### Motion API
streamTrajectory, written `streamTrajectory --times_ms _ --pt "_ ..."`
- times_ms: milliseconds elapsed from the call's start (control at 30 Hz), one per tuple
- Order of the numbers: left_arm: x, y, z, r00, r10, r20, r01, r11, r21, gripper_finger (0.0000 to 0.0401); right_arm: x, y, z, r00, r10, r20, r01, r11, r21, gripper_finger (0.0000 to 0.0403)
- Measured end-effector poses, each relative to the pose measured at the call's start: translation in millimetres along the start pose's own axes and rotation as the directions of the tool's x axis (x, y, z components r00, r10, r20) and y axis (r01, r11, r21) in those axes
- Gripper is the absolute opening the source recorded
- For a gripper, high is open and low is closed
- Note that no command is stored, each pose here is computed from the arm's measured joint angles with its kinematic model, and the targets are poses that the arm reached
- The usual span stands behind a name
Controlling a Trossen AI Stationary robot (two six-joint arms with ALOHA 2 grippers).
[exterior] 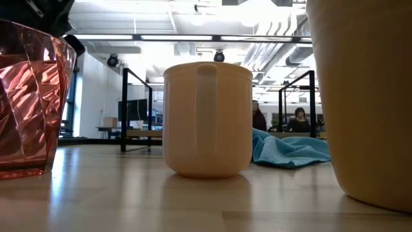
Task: Stack small to large cups/mugs on shelf
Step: Put the light orange mug on the shelf
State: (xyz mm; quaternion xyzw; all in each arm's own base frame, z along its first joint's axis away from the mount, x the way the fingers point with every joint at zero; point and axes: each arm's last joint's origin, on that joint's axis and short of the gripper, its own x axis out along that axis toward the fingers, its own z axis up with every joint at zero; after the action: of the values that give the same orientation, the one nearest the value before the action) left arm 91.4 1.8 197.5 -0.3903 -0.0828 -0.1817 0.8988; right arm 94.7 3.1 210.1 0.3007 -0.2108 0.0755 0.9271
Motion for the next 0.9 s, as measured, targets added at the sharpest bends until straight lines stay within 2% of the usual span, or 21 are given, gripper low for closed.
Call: streamTrajectory --times_ms 300,467,533,633,767,900 --pt "-0.2 -0.8 4.2 0.995 0.035 0.097 -0.033 0.999 -0.031 0.0154 12.0 0.3 -10.7 0.995 -0.006 -0.103 0.001 0.999 -0.050 0.0135" --pt "-0.3 -0.2 5.0 0.990 0.057 0.126 -0.053 0.998 -0.033 0.0154 42.5 23.4 4.4 0.986 0.030 -0.164 -0.054 0.988 -0.148 0.0135" --pt "-0.3 0.0 5.1 0.990 0.061 0.130 -0.057 0.998 -0.033 0.0154 59.1 32.6 9.4 0.974 0.014 -0.226 -0.061 0.978 -0.202 0.0135" --pt "-0.3 0.7 4.8 0.989 0.070 0.129 -0.068 0.997 -0.022 0.0154 83.9 40.9 12.5 0.929 -0.081 -0.361 -0.016 0.966 -0.258 0.0135" --pt "-0.4 1.3 4.6 0.988 0.080 0.132 -0.079 0.997 -0.015 0.0154 113.3 41.5 8.7 0.809 -0.291 -0.510 0.168 0.947 -0.275 0.0135" --pt "-0.3 1.3 4.5 0.988 0.079 0.129 -0.078 0.997 -0.013 0.0154 149.1 45.5 3.4 0.732 -0.347 -0.587 0.213 0.934 -0.287 0.0135"
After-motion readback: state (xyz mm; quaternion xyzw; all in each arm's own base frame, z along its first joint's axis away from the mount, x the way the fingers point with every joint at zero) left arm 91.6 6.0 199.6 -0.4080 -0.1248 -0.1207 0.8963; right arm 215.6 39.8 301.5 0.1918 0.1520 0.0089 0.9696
